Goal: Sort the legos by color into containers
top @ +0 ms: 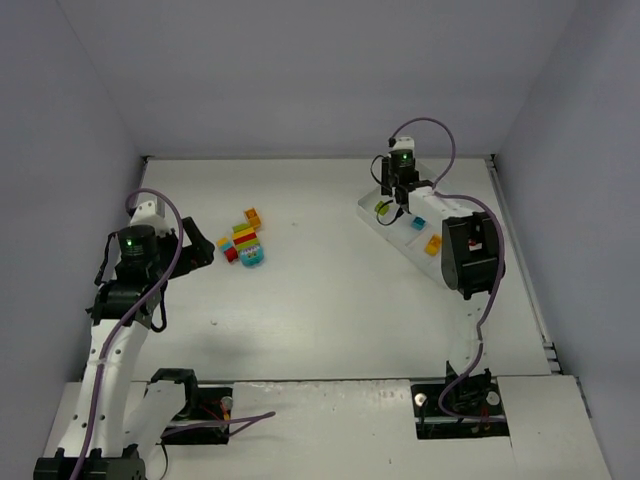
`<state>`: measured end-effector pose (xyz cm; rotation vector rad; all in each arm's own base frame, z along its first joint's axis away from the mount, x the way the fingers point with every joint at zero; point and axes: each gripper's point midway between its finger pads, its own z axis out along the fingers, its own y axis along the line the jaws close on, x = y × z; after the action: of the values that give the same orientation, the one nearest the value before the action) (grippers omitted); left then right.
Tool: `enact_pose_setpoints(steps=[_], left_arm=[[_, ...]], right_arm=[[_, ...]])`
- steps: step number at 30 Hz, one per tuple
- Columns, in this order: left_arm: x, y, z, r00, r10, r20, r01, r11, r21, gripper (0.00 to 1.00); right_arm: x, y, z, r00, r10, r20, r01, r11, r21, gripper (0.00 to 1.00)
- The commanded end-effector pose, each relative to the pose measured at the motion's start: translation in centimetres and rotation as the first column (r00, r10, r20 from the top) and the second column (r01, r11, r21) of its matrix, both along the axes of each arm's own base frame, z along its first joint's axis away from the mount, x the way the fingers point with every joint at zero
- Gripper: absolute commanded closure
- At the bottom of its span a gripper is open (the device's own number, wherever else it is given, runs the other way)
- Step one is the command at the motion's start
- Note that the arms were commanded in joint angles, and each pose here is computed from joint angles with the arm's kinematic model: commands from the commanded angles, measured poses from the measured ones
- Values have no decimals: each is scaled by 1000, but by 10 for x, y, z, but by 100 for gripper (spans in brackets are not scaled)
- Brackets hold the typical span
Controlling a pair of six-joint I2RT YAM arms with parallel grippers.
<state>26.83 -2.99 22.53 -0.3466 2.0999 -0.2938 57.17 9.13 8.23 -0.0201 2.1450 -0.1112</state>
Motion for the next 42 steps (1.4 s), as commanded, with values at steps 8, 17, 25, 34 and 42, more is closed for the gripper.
enact_pose_setpoints(steps=[8,17,25,34,42], left_arm=[[12,1,16,999,4,53,-3,1000,-8,8],[12,0,17,998,0,58,1,1000,-10,8],[11,0,18,998,1,61,0,1000,-12,8],[10,-1,19,998,-2,64,3,1000,-15,7],[10,-2,19,998,-6,65,7,1000,-21,8]], right_arm=[[11,-2,39,996,-28,83,23,998,65,35],[-7,52,87,982,106,158,-125,986,114,30],[-49,180,113,908,361,213,-396,904,160,24],[-81,312,111,796,549,256,-599,776,196,17],[-80,378,76,755,601,261,-651,733,197,8]])
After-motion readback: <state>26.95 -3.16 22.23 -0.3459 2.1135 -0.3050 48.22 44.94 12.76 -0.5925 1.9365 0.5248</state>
